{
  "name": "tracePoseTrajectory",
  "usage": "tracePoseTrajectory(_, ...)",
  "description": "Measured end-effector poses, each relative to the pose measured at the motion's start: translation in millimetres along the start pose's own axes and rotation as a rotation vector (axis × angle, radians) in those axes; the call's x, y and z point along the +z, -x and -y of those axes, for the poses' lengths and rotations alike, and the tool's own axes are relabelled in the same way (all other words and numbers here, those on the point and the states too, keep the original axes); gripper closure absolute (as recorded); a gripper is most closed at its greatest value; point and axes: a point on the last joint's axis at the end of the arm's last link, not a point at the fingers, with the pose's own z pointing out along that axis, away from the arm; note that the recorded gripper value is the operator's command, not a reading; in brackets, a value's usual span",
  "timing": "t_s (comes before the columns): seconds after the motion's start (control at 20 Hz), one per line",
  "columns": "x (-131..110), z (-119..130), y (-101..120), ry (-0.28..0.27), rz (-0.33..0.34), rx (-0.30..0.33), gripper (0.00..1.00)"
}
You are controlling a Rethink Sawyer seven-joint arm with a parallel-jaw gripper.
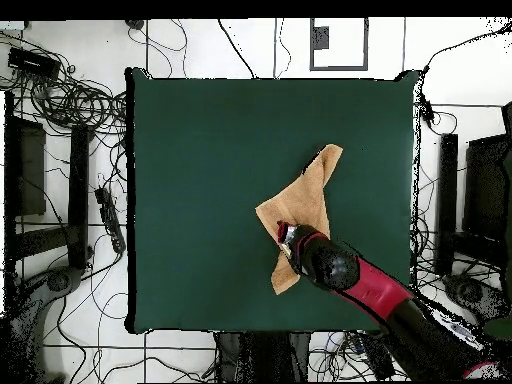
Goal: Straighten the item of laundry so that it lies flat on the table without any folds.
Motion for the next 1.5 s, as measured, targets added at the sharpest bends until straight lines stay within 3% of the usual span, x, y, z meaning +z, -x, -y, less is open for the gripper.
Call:
tracePoseTrajectory(0.65, 2.2, 2.4, -3.1, 0.04, 0.033, -0.042, 0.0)
tracePoseTrajectory(1.5, 4.4, 3.4, 1.1, 0.101, 0.047, -0.007, 0.0)
